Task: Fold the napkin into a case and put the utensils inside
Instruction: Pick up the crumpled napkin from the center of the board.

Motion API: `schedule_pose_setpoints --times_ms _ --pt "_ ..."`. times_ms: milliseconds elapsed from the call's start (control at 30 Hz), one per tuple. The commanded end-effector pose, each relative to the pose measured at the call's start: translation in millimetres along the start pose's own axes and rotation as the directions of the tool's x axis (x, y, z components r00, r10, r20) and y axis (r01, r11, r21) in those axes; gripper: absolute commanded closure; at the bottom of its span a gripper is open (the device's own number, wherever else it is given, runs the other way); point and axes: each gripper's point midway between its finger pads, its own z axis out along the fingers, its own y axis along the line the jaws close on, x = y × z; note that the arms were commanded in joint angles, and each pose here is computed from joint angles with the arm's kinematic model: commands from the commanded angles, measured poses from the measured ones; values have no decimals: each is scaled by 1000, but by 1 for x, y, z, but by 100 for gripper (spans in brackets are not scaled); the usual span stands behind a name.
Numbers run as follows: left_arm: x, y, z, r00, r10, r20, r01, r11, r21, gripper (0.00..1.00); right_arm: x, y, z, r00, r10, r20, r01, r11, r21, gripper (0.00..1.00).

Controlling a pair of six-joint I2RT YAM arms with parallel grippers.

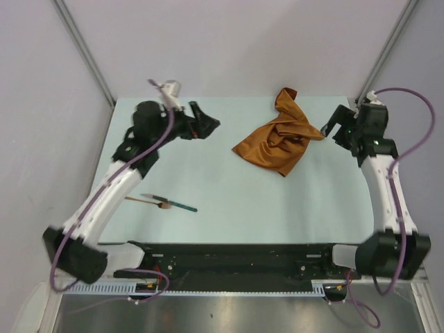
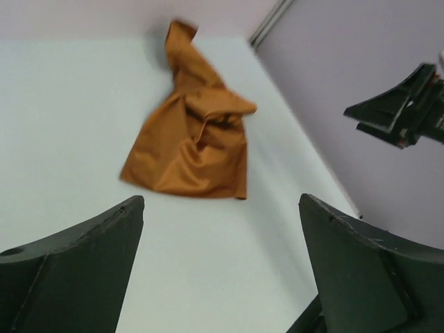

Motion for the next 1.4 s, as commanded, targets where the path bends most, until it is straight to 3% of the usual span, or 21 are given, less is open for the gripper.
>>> schedule_pose_setpoints --times_ms 0,133,300,400,700,967,1067,1133,1200,1233,1333,1367 --pt "67 55 80 981 -77 -176 48 985 -163 4 2 -12 59 999 31 -42 -29 998 58 0" --pt "103 94 143 964 -87 -253 5 952 -307 5 -4 -24 121 998 57 -35 -53 993 104 0" --pt "160 138 195 919 -259 -297 99 882 -461 8 0 -43 208 991 83 -108 -69 990 127 0" --pt "187 154 221 899 -324 -295 135 846 -517 11 25 -65 247 975 113 -190 -79 981 178 0" --pt "242 162 258 818 -514 -257 310 771 -556 18 33 -71 296 965 162 -207 -135 981 140 1" --pt "269 159 248 753 -607 -255 374 713 -593 29 76 -67 304 934 201 -294 -183 979 88 13" --pt "266 155 240 776 -582 -242 353 719 -598 30 86 -61 304 931 194 -309 -181 981 71 17" --pt "266 156 235 785 -570 -240 334 718 -611 32 91 -57 305 926 196 -322 -194 980 39 28" --pt "270 157 227 782 -571 -249 317 709 -630 34 92 -55 305 924 193 -329 -195 980 27 29" --pt "264 162 224 811 -529 -249 273 720 -638 34 91 -57 306 928 188 -323 -187 982 33 29" --pt "246 163 217 883 -378 -278 136 773 -620 24 89 -54 305 932 159 -325 -169 986 -3 39" --pt "246 162 217 882 -371 -290 128 781 -611 21 88 -52 305 934 151 -323 -165 986 -18 43"
